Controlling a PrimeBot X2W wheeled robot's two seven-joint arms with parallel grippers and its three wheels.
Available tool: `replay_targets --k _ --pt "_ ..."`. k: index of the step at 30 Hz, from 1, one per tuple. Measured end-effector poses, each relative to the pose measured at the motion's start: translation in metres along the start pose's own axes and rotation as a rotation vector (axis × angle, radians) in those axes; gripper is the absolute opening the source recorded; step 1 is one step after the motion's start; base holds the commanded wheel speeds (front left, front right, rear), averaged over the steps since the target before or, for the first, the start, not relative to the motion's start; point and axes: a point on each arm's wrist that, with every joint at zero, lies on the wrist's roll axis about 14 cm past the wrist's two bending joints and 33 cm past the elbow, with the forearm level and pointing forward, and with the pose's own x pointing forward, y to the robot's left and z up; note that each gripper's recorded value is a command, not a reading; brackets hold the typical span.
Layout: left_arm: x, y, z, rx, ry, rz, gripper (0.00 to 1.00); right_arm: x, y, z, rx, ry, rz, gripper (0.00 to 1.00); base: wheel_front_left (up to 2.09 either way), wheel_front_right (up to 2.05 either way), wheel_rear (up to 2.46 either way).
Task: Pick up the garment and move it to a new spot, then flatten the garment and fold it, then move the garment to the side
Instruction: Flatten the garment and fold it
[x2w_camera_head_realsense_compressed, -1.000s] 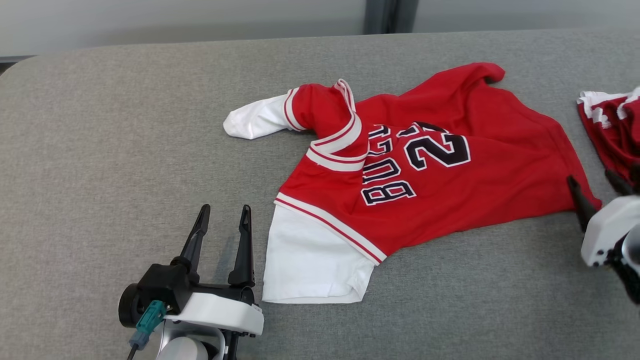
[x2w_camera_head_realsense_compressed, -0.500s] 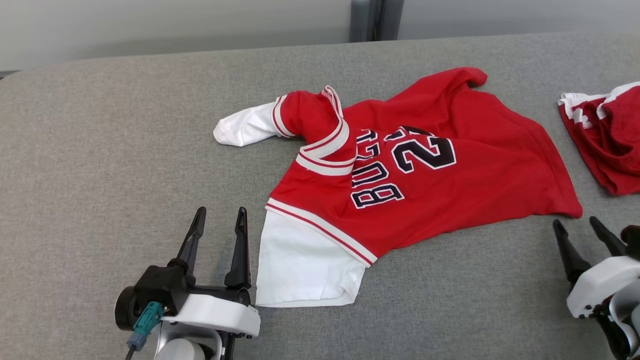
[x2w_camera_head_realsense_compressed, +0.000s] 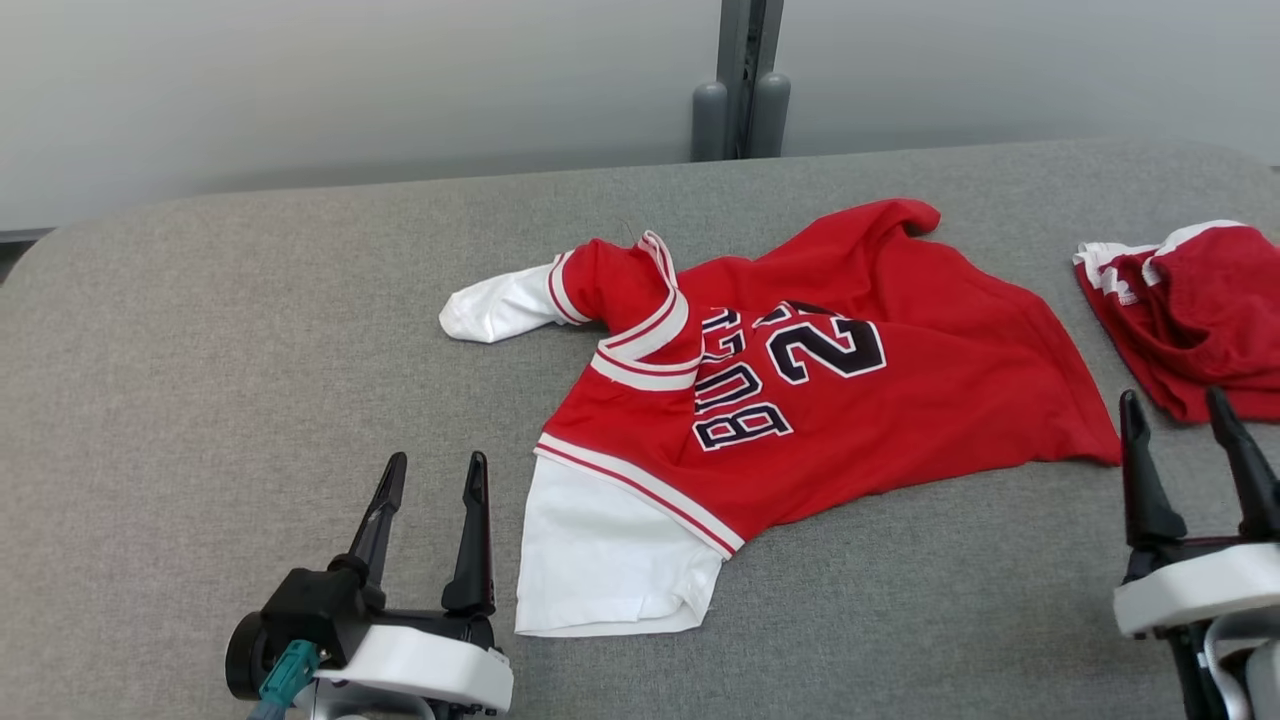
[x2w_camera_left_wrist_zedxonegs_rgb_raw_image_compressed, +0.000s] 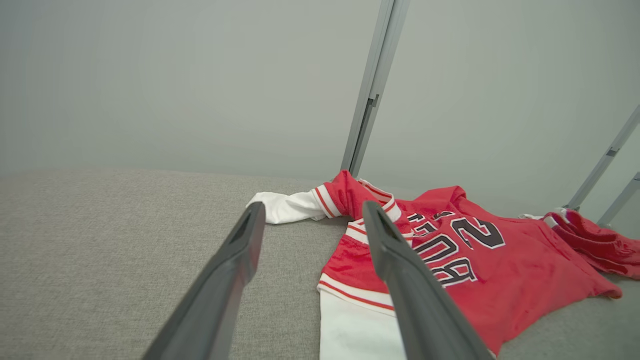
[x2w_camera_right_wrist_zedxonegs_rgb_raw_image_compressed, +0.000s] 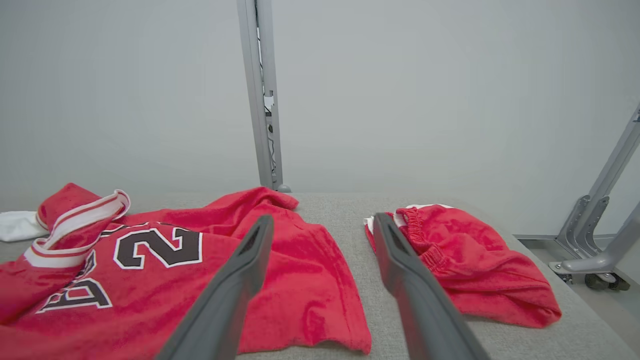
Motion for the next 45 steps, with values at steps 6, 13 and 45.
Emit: replay_targets --k 6,13,45 --pt "-0.015 -0.001 0.007 -0.001 -0.018 0.001 1.00 -0.022 0.024 0.022 0.049 -0.066 0.000 1.00 0.00 0.00 0.00" --pt "-0.033 0.010 0.005 -0.014 -0.011 0.049 1.00 -0.035 0.043 0.033 0.078 -0.087 0.024 1.00 0.00 0.00 0.00" --pt "-0.073 -0.010 -0.088 0.033 0.391 -0.039 1.00 -0.043 0.062 0.024 0.087 -0.040 0.068 1.00 0.00 0.00 0.00"
